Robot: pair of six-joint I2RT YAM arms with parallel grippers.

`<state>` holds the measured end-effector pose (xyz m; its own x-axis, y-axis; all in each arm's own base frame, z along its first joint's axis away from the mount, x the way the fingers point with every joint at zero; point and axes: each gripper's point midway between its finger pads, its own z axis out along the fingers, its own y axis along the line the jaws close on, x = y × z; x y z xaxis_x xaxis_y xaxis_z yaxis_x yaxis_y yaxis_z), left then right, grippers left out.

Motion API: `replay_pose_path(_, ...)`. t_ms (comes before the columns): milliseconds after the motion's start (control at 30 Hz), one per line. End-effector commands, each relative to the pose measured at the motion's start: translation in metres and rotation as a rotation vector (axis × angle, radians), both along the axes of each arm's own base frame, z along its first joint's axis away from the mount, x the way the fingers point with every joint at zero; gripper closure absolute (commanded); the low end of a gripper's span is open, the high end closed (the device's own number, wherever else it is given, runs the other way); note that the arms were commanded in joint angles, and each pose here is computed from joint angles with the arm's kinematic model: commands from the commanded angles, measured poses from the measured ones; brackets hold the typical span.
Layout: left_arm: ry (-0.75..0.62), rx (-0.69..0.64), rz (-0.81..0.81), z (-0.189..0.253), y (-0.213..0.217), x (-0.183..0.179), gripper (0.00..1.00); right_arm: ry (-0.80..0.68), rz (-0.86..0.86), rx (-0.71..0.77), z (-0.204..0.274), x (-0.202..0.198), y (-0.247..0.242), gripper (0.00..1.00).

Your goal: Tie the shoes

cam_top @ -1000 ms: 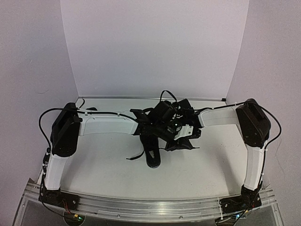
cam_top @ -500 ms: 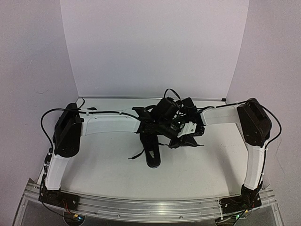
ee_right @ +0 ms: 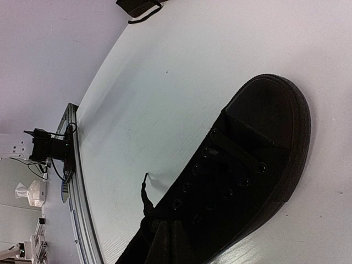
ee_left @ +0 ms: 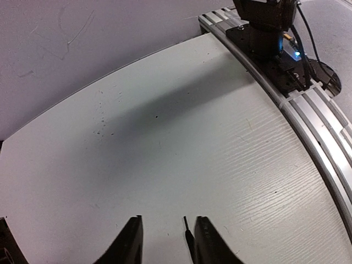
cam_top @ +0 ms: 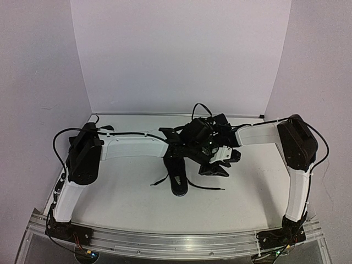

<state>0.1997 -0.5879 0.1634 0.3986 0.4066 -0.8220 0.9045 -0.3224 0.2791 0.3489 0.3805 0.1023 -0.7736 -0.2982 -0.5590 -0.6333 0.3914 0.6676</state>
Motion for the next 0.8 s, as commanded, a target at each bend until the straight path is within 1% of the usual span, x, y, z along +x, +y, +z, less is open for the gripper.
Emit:
replay_pose_path(0, -0.041, -0.047, 0.079, 0.033, 0.0, 0.011, 0.56, -0.02, 0.02, 0.023, 0.002, 0.002, 0.004, 1.0)
replay_pose_path(200, -0.017, -0.104, 0.157, 0.061, 0.022, 0.008, 0.53, -0.004, 0.026, 0.043, 0.005, -0.001, 0.007, 1.0)
replay_pose_path(267, -0.002, -0.13, 0.224, 0.071, 0.034, 0.012, 0.52, -0.004, 0.032, 0.053, 0.009, -0.003, 0.01, 1.0)
replay_pose_path(333, 0.044, -0.156, 0.322, 0.08, 0.051, 0.021, 0.52, -0.008, 0.04, 0.059, 0.013, -0.006, 0.015, 1.0)
replay_pose_path(500, 0.2, -0.268, 0.616, 0.097, 0.121, 0.052, 0.52, -0.006, 0.064, 0.061, 0.016, -0.016, 0.033, 1.0)
replay_pose_path(633, 0.299, -0.34, 0.819, 0.089, 0.178, 0.061, 0.5, -0.008, 0.07, 0.058, 0.019, -0.021, 0.048, 1.0)
replay_pose_path(767, 0.396, -0.374, 1.043, 0.063, 0.237, 0.075, 0.5, -0.007, 0.065, 0.049, 0.019, -0.024, 0.06, 1.0)
